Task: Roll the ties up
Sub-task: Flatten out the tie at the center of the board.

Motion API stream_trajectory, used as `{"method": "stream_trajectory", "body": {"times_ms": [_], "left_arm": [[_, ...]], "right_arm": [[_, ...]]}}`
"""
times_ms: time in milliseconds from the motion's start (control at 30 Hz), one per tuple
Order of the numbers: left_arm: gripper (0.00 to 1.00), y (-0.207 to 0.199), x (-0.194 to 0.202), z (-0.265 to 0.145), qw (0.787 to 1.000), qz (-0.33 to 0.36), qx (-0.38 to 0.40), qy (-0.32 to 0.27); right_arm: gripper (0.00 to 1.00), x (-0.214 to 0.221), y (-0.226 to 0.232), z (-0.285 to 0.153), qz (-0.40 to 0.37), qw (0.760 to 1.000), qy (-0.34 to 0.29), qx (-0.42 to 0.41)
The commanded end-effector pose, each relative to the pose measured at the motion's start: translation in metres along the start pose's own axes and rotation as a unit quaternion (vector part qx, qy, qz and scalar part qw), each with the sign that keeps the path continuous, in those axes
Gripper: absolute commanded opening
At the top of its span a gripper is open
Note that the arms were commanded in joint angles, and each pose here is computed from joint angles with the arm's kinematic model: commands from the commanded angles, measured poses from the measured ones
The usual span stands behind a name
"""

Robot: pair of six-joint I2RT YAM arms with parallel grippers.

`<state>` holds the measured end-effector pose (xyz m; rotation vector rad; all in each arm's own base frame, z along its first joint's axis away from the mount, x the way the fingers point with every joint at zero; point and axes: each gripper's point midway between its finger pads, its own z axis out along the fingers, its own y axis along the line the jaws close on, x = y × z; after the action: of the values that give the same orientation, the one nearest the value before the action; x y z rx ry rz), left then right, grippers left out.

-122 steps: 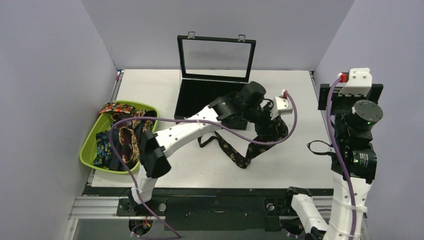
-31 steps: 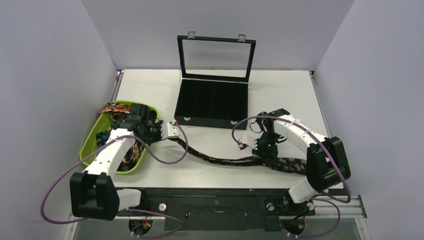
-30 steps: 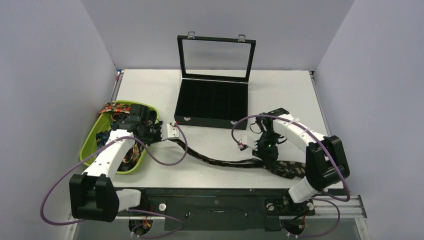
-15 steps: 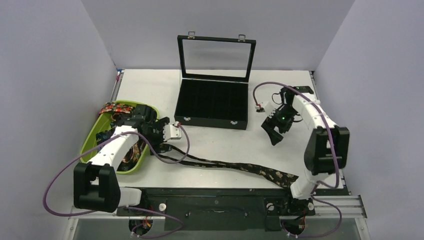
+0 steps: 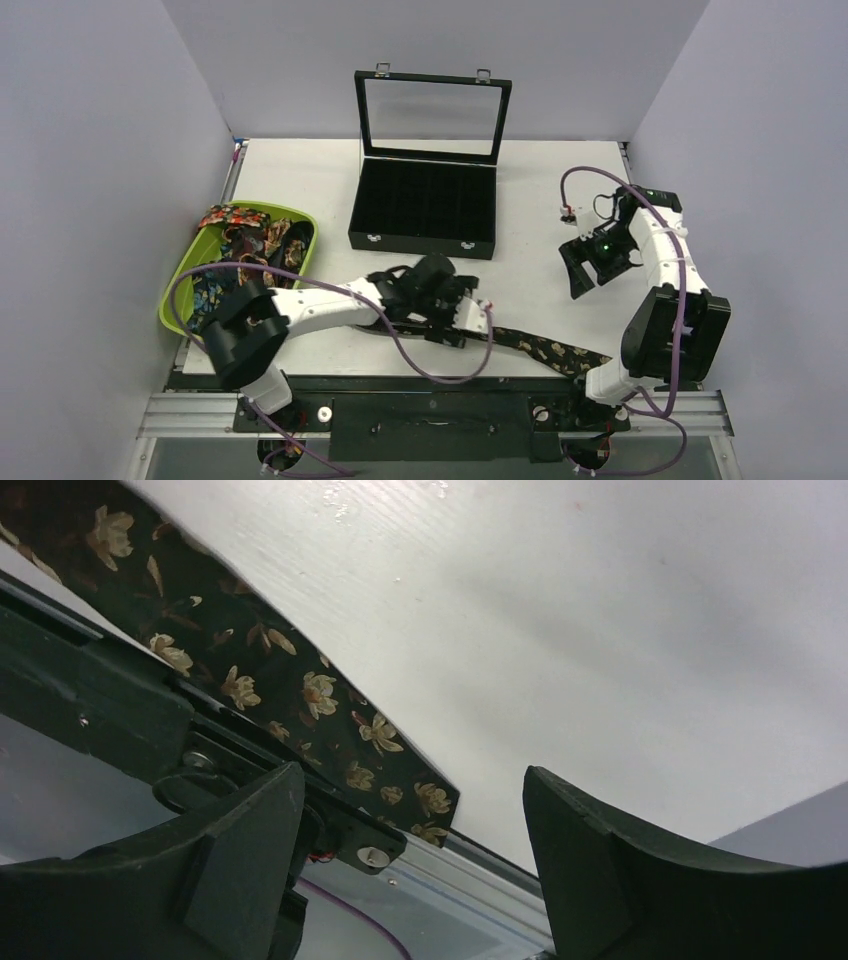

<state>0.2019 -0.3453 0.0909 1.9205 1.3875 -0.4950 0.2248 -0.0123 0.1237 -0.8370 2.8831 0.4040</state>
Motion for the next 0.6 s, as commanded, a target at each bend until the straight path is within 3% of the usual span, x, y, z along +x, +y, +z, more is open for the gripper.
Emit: {"method": "stream_trajectory", "body": {"times_ms": [0, 167, 267, 367, 567], "left_arm": [[0.89, 0.001, -0.072, 0.054, 0.996, 0.042, -0.016, -0.074], [0.84, -0.003, -0.107, 0.093, 0.992, 0.076, -0.002, -0.099], [0.72, -0.012, -0.115, 0.117, 0.990, 0.096, 0.019, -0.104], [0.65, -0.022, -0.116, 0.136, 0.988, 0.111, 0.037, -0.101], [0.61, -0.036, -0.100, 0.173, 0.986, 0.144, 0.057, -0.064]], "right_arm": [[0.76, -0.005, -0.013, -0.027, 0.050, 0.997, -0.047, 0.036], [0.76, 0.009, -0.024, -0.042, 0.061, 0.995, -0.056, 0.060], [0.77, 0.017, -0.027, -0.047, 0.070, 0.994, -0.058, 0.063], [0.77, 0.021, -0.030, -0.054, 0.080, 0.992, -0.064, 0.068], [0.77, 0.034, -0.031, -0.067, 0.090, 0.991, -0.076, 0.067]]}}
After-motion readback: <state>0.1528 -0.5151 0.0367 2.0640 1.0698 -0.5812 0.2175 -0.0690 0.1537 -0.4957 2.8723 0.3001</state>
